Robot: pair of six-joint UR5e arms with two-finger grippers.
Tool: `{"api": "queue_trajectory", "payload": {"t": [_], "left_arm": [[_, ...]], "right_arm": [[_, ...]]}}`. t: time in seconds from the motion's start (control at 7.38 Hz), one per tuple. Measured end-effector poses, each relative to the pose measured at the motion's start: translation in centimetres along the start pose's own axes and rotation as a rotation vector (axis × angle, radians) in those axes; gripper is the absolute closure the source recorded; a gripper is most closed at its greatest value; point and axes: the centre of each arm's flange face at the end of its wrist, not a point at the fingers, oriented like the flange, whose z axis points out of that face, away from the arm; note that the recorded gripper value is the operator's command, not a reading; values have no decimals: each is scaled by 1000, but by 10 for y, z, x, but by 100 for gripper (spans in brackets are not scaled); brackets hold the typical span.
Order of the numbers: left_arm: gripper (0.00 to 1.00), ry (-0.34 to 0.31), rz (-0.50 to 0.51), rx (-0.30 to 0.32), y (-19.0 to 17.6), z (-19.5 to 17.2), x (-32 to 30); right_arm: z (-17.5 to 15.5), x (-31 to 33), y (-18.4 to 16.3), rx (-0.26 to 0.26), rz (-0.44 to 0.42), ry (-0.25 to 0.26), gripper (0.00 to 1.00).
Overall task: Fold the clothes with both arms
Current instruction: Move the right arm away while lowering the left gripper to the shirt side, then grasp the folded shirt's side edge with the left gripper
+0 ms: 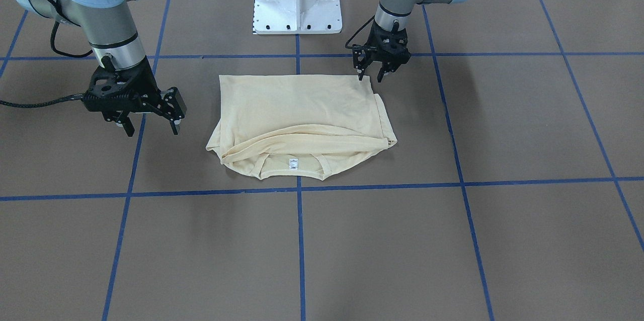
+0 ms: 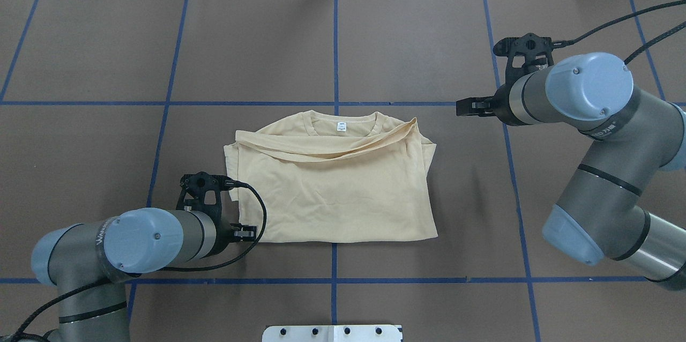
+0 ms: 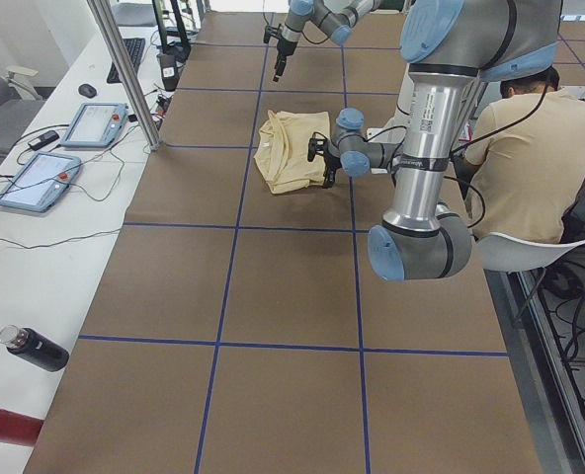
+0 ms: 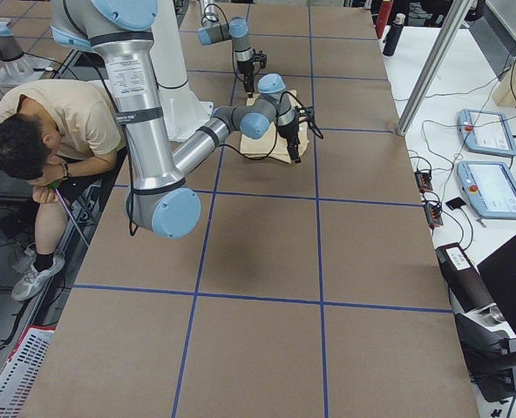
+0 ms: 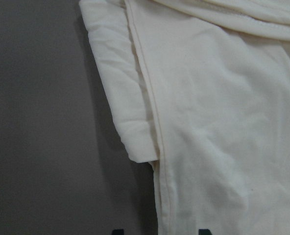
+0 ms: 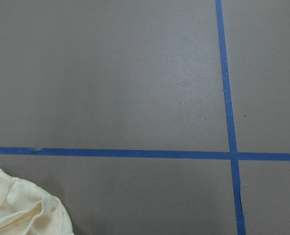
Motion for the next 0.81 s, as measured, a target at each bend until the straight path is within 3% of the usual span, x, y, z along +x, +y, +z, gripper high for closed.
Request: {"api": "queue_trajectory", "payload": {"t": [0.68, 0.81], "left_arm": [[54, 5, 10, -14, 9, 2, 5], [61, 6, 11, -16, 10, 3, 5]], "right_arm": [[0, -1, 0, 1, 0, 0, 0], [0, -1, 0, 1, -1, 0, 0]]}}
